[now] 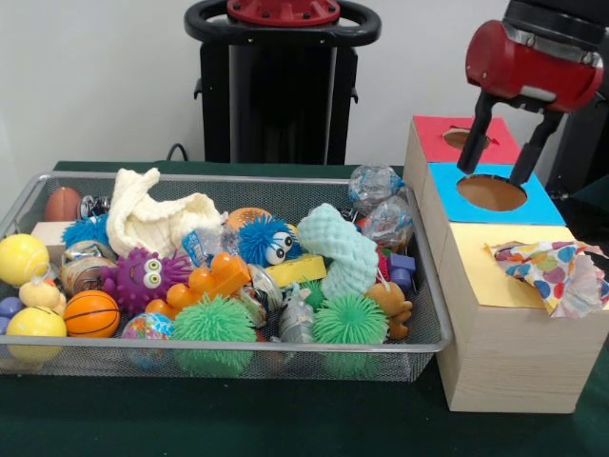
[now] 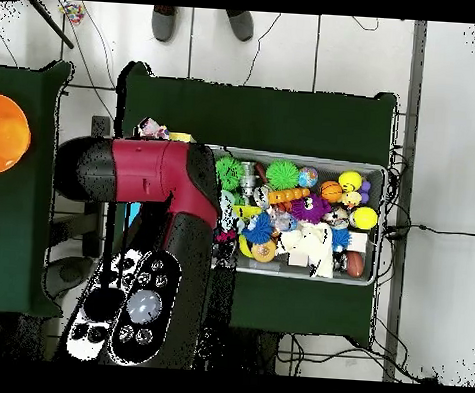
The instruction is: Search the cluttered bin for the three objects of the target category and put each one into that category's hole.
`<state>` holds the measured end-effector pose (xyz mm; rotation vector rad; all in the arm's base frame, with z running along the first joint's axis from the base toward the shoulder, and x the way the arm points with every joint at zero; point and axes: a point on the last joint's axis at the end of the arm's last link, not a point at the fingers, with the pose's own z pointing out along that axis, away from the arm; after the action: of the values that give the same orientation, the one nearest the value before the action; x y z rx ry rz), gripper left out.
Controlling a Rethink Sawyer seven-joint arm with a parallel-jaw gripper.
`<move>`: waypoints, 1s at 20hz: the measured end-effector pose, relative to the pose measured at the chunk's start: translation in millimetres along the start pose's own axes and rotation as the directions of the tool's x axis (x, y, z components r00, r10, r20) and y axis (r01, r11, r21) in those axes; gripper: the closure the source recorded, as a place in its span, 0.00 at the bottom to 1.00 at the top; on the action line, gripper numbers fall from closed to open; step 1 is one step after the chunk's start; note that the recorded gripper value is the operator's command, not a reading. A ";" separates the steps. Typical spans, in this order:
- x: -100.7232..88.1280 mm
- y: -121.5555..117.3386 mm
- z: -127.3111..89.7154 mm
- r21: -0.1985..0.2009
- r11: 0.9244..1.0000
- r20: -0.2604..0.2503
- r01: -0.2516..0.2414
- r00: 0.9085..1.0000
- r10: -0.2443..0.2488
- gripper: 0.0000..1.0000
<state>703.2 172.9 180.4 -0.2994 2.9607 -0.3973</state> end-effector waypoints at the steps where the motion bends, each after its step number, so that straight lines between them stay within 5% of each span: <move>1: 0.6 0.2 2.0 0.000 1.000 -0.003 0.000 1.000 0.000 0.00; 12: 5.3 -3.7 19.6 0.016 1.000 -0.029 0.003 1.000 -0.003 0.00; 20: 0.8 -22.1 26.5 0.092 0.996 -0.028 0.009 1.000 -0.007 0.00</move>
<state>710.7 145.3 161.1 -0.2977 2.9582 -0.5415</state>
